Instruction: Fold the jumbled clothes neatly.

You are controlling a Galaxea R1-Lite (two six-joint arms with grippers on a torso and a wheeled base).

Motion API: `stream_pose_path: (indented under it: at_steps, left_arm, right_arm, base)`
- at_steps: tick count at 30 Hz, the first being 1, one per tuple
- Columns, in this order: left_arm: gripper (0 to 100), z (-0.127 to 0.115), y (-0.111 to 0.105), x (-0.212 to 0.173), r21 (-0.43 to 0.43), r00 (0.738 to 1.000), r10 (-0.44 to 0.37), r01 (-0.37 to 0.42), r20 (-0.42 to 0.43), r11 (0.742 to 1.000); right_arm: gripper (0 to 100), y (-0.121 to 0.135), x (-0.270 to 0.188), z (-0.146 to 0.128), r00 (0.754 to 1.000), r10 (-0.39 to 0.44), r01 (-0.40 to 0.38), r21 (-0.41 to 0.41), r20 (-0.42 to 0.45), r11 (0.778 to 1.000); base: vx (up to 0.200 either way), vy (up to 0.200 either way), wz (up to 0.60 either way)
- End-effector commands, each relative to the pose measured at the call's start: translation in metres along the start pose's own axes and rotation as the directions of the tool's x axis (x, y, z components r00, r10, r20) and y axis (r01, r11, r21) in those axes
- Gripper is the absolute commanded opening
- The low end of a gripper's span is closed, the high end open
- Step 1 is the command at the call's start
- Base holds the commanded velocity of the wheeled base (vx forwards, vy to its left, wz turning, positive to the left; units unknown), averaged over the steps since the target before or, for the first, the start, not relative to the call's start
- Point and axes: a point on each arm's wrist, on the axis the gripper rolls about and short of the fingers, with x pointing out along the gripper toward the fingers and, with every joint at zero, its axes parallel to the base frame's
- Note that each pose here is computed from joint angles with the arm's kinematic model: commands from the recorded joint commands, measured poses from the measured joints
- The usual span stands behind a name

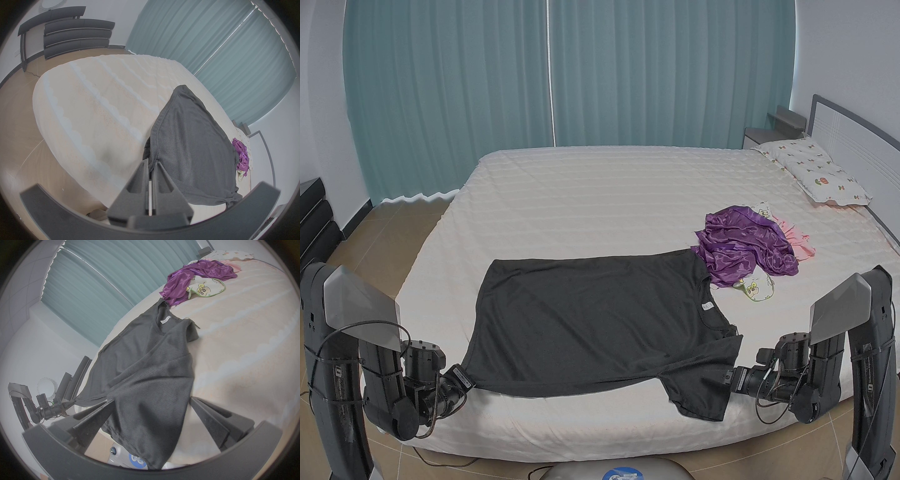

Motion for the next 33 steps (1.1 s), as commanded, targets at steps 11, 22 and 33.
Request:
stream_pose_path:
  at_steps: [11, 22, 33]
  left_arm:
    - [0, 0.000, 0.000, 0.000, 0.000, 1.000, -0.002, 0.002, 0.002, 1.000]
    - [0, 0.003, -0.001, -0.006, 0.007, 0.999, -0.022, 0.022, 0.044, 1.000]
    - [0, -0.003, 0.011, -0.023, 0.110, 0.995, 0.040, -0.049, 0.087, 0.993]
  right_arm:
    - [0, -0.002, -0.009, 0.004, 1.000, -0.011, 0.011, 0.015, 0.017, 1.000]
    - [0, 0.003, -0.047, 0.010, 1.000, -0.014, 0.013, 0.052, 0.024, 0.999]
    - [0, 0.005, -0.080, -0.003, 0.999, -0.042, 0.043, 0.032, -0.034, 0.999]
  base:
    - [0.000, 0.000, 0.00]
    - [0.000, 0.000, 0.00]
    - [0.000, 0.000, 0.00]
